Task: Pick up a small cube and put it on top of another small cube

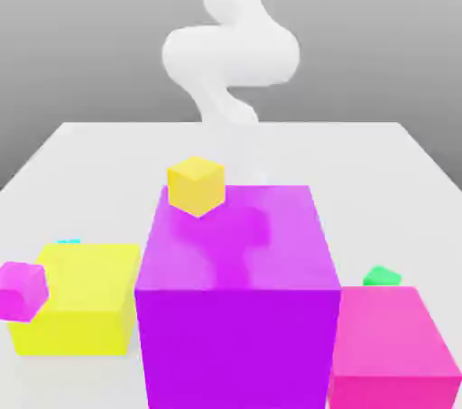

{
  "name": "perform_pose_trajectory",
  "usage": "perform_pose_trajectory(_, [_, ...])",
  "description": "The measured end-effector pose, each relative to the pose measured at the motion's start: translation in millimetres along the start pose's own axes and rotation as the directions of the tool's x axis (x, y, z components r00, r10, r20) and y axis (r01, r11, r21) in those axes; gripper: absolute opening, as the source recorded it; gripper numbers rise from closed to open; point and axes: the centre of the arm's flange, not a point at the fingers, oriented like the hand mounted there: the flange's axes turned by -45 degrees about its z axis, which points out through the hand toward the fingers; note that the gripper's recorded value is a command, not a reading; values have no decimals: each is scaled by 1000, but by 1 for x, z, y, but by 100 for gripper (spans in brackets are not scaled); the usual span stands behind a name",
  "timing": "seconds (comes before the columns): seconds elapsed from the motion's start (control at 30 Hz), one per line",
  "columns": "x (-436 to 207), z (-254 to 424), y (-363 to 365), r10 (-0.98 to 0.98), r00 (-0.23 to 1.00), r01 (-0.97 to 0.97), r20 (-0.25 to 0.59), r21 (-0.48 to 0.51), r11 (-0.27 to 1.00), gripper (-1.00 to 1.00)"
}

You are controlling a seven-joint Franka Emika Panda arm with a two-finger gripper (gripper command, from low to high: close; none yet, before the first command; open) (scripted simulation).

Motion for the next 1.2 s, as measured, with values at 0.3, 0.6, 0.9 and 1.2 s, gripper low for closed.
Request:
perform_pose_trajectory(0.3, [-33, 112, 94, 555, 827, -539, 89, -153, 828, 0])
perform_pose_trajectory(0.6, [-105, 193, 188, 921, 389, -866, 5, -339, 367, 0])
perform_pose_trajectory(0.9, [-208, 242, 269, 962, -139, -875, -235, -426, -231, 0])
perform_pose_trajectory(1.2, [-329, 255, 327, 644, -551, -576, -530, -317, -754, 0])
